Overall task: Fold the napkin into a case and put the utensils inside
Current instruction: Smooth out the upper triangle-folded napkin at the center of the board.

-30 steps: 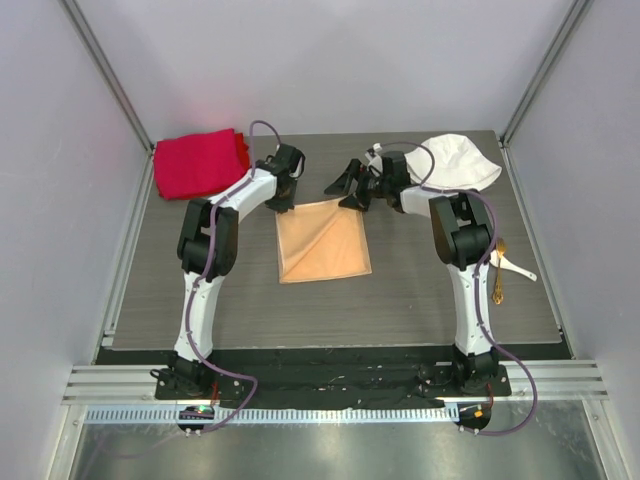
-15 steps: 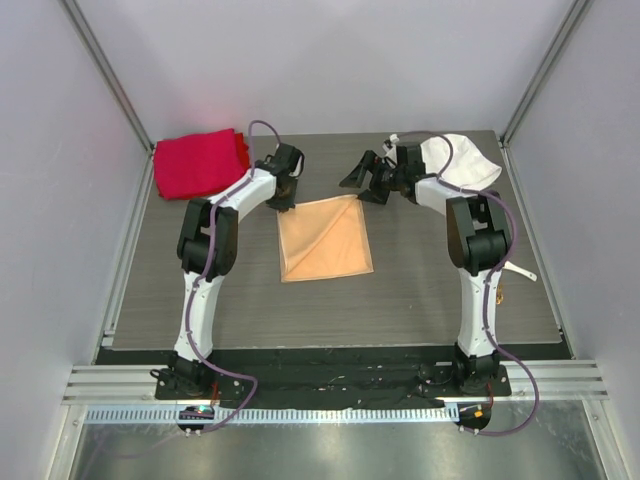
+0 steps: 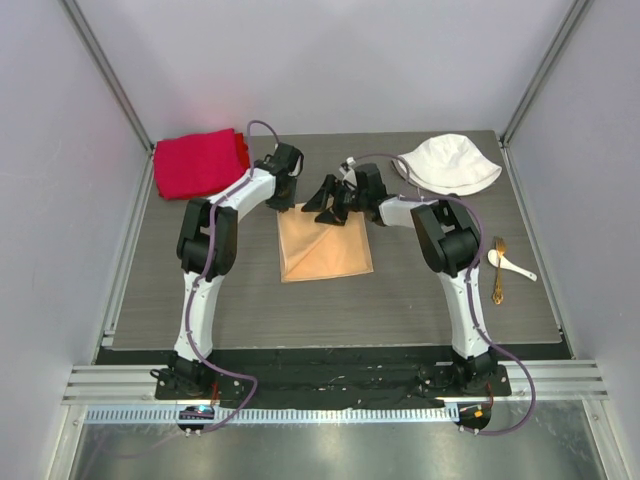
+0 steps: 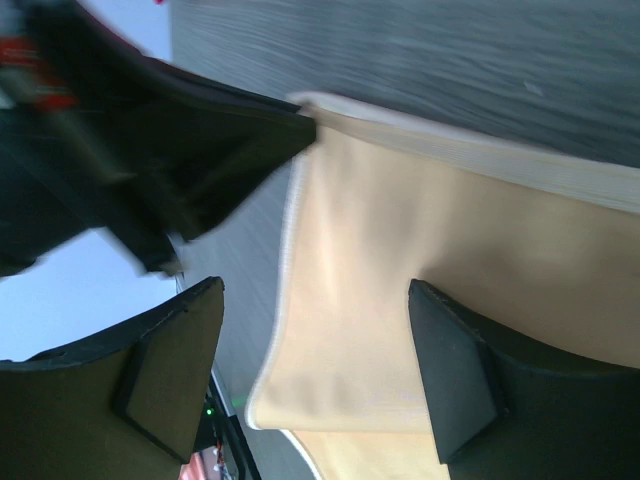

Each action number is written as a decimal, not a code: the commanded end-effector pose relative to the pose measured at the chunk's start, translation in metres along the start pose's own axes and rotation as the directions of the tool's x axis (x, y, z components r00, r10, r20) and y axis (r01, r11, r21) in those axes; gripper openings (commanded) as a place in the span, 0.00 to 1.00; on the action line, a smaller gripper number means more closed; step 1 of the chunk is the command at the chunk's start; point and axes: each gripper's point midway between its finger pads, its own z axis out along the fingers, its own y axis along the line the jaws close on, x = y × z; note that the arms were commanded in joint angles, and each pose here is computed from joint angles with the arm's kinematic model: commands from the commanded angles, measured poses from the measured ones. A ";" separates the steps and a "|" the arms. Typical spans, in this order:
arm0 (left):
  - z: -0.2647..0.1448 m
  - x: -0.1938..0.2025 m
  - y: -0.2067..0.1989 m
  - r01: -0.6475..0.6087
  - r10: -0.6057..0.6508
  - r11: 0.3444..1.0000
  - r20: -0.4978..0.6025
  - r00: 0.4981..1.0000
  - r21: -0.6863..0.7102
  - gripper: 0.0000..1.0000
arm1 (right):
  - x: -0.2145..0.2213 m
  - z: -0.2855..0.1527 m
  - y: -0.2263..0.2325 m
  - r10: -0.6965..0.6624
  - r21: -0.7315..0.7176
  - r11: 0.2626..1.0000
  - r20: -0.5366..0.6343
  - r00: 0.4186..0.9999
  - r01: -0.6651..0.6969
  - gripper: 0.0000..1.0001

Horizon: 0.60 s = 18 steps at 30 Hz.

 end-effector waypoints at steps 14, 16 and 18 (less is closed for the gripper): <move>-0.044 -0.039 0.024 0.088 -0.078 0.992 0.110 0.991 -0.088 0.44 | 0.010 0.006 -0.047 0.082 0.027 0.996 -0.008 0.997 -0.082 0.65; -0.071 -0.049 0.026 0.176 -0.161 0.981 0.162 0.974 -0.079 0.49 | 0.012 0.007 -0.052 0.091 0.031 0.995 -0.012 0.996 -0.090 0.64; -0.117 -0.070 0.025 0.255 -0.247 0.967 0.271 0.930 0.004 0.50 | 0.012 0.008 -0.051 0.095 0.028 0.995 -0.009 0.995 -0.095 0.64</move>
